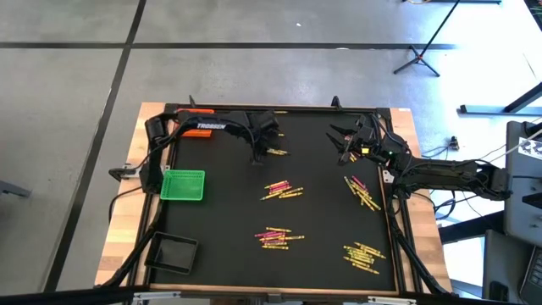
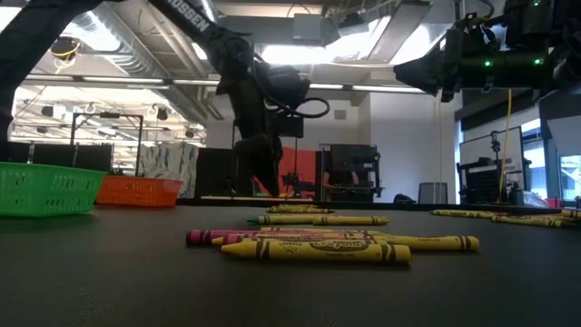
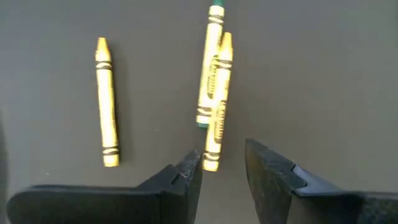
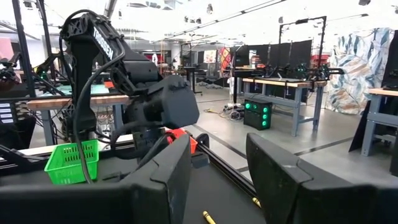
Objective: Sort crayons
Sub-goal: Put the yellow crayon into the green bin
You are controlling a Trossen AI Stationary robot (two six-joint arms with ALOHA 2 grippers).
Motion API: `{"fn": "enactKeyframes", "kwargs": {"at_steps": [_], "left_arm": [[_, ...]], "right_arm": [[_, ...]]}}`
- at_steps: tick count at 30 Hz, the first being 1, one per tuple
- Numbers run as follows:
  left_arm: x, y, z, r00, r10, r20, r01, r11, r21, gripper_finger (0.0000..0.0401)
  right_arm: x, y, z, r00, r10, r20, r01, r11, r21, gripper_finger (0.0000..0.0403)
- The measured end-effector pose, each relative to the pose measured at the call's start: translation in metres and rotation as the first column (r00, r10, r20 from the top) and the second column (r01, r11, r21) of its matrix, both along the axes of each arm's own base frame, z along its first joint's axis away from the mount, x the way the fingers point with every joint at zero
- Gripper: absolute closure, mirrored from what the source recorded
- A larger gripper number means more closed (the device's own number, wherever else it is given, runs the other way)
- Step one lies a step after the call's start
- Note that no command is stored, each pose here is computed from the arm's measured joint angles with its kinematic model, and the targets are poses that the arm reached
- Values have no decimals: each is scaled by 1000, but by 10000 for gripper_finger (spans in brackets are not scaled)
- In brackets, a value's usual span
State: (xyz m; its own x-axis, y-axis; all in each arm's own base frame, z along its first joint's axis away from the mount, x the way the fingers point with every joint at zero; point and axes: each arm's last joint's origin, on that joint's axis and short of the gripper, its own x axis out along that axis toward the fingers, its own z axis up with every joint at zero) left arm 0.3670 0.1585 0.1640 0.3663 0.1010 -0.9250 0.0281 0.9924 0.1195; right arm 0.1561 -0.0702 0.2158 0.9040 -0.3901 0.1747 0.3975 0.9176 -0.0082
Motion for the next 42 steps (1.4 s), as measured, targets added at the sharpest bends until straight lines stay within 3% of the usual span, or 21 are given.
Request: {"fn": "enactKeyframes", "kwargs": {"at_steps": [17,32,37,42], "left_arm": [[-6,14,-31,999,16,45,-12,997,-76,301],[-3,5,-32,1000,-1,21,3,998,-69,396],[-1,-12,-23,1000,1,-2,-1,999,-38,385],[-8,-38,16,1000,10,5,-10,1000,-9,386]], "right_arm": [[0,0,0,1000,0,0,0,1000,0,249],[0,0,0,1000,0,0,0,1000,0,249],[0,0,0,1000,0,0,0,1000,0,249],[0,0,0,1000,0,0,0,1000,0,249]]}}
